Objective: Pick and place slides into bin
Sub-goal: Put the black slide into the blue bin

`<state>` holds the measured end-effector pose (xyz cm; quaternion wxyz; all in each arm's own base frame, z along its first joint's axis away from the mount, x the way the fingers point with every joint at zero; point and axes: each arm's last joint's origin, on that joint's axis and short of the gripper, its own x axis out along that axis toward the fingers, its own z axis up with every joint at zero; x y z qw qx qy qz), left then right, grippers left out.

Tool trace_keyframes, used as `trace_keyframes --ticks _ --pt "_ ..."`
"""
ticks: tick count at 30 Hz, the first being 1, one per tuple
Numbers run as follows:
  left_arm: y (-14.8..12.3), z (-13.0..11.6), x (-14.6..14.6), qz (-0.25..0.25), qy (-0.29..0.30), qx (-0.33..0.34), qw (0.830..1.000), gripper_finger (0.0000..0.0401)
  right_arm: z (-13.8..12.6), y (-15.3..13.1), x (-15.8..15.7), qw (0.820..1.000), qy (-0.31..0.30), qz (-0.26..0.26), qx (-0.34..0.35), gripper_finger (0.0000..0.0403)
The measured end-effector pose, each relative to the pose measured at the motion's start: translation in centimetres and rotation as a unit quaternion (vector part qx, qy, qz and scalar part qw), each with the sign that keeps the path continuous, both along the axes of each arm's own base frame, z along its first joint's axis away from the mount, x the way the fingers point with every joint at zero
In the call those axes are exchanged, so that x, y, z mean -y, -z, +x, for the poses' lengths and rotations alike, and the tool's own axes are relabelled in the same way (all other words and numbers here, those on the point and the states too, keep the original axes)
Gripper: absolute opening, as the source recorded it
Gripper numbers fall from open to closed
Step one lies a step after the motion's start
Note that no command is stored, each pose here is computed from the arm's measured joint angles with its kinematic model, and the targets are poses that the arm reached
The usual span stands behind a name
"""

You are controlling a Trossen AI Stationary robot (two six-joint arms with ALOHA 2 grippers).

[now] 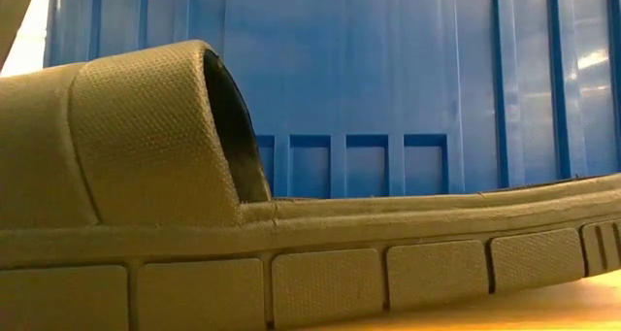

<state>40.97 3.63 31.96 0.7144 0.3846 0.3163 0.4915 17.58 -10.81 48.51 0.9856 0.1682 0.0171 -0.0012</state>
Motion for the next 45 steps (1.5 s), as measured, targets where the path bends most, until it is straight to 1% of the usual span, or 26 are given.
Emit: trace_keyframes --ticks 3,6,8,11,14,16,20,23,26,30,33,41,45 --pt "0.9 0.4 -0.1 -0.007 -0.003 0.004 1.0 0.0 -0.3 0.1 -0.2 1.0 0.012 -0.009 -0.009 0.0152" --pt "1.6 0.6 0.0 -0.009 -0.003 -0.019 1.0 0.0 -0.4 0.2 -0.2 1.0 0.017 -0.007 -0.016 0.0153" --pt "2.3 0.8 0.0 -0.015 -0.003 -0.019 1.0 0.0 -0.4 0.3 -0.2 1.0 0.018 -0.006 -0.017 0.0152" --pt "3.7 0.9 -0.1 -0.031 -0.002 -0.03 0.999 0.0 -0.3 0.3 -0.2 1.0 0.017 -0.007 -0.018 0.015" --pt "4.9 1.2 -0.5 -0.048 -0.009 -0.015 0.999 0.0 -0.3 0.4 -0.1 1.0 0.018 -0.004 -0.022 0.0148" --pt "5.6 1.5 -0.8 -0.062 0.002 -0.009 0.998 0.0 -0.3 0.4 -0.1 1.0 0.018 -0.004 -0.022 0.0148" --pt "7.4 2.2 -1.3 -0.074 0.01 -0.026 0.997 0.0 -0.3 0.4 -0.1 1.0 0.018 -0.003 -0.023 0.0146" --pt "9.0 2.4 -1.8 -0.099 0.017 -0.038 0.994 0.0 -0.3 0.5 -0.1 0.999 0.018 0.0 -0.027 0.0143" --pt "10.2 2.2 -2.4 -0.111 -0.008 -0.045 0.993 0.0 -0.3 0.6 -0.1 0.999 0.018 0.004 -0.03 0.0145" --pt "10.4 2.2 -3.4 -0.124 -0.023 -0.012 0.992 0.0 -0.4 0.6 -0.2 0.999 0.018 0.008 -0.031 0.0145" --pt "10.0 2.4 -4.5 -0.156 -0.006 0.023 0.987 0.0 -0.4 0.6 -0.2 0.999 0.018 0.007 -0.031 0.014" --pt "11.6 2.6 -6.9 -0.164 -0.029 0.007 0.986 0.0 -0.4 0.6 -0.2 0.999 0.018 0.005 -0.032 0.0137" --pt "12.3 2.8 -7.4 -0.184 -0.015 0.006 0.983 0.0 -0.4 0.6 -0.2 0.999 0.018 0.004 -0.032 0.0134"
